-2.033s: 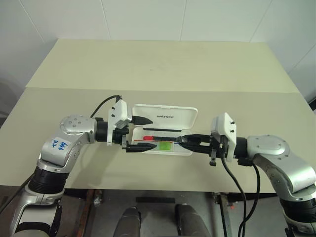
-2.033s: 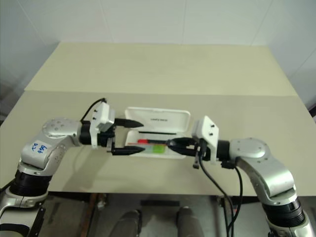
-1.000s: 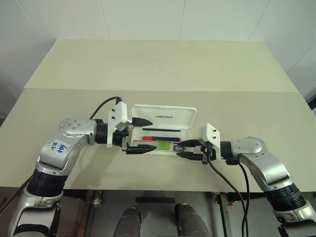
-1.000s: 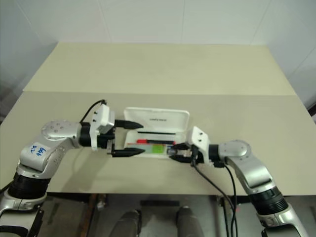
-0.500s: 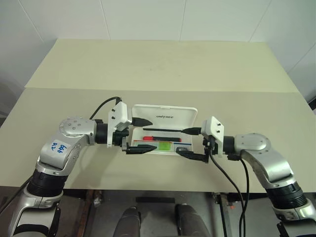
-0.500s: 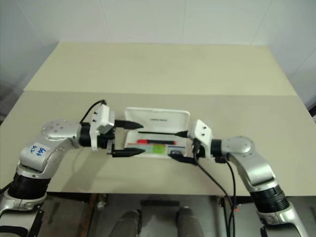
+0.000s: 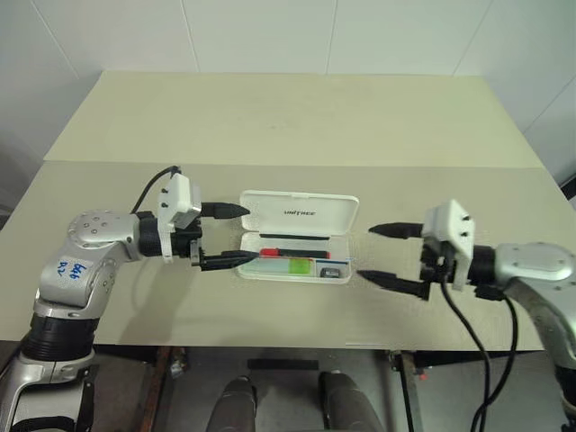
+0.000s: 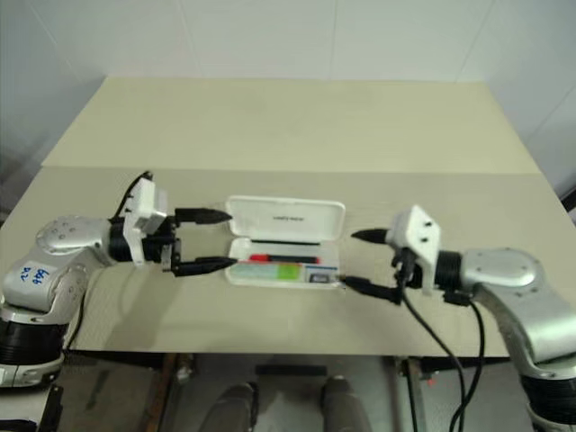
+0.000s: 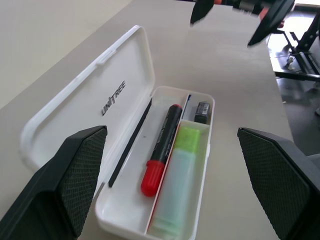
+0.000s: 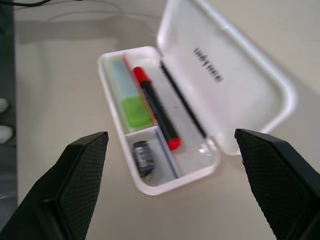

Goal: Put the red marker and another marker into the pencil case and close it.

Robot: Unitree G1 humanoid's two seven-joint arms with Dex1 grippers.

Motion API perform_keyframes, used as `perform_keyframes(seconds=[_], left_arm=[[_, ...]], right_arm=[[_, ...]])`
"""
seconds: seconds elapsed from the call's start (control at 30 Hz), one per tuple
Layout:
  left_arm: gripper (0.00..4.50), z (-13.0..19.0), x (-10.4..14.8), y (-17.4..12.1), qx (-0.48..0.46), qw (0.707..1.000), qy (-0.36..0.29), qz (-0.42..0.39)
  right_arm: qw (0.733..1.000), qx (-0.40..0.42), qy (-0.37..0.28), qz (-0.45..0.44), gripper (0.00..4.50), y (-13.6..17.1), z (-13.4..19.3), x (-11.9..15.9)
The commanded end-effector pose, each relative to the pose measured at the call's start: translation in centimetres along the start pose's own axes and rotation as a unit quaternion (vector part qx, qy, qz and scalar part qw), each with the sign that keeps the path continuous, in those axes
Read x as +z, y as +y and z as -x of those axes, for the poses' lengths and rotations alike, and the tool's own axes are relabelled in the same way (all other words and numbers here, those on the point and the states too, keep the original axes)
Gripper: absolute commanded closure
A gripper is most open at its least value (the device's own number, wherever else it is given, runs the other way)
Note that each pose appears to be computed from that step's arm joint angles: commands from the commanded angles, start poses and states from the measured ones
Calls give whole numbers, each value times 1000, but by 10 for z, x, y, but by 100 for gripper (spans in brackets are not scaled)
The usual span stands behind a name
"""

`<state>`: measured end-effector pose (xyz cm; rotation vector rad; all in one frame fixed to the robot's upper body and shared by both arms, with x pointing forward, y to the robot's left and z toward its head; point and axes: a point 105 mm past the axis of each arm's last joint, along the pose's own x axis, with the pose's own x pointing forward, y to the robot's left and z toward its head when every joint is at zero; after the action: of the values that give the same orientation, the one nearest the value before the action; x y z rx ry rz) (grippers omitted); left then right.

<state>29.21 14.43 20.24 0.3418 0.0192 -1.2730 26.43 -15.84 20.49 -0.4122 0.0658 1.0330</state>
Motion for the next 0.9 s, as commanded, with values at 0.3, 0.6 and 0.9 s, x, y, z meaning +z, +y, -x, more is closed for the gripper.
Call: perform_keyframes(seconds=[0.3,0.6,0.9], left_arm=[[0,23,9,34,69,997,-15,-31],[64,32,16,46,104,993,-45,-28],[368,37,24,64,139,986,-90,-5]], right_arm=[[999,-35,-13,31,10,-2,9,20],[998,-44,-27,40,0,-3,6,23],[997,-41,-52,49,0,-1,4,35]])
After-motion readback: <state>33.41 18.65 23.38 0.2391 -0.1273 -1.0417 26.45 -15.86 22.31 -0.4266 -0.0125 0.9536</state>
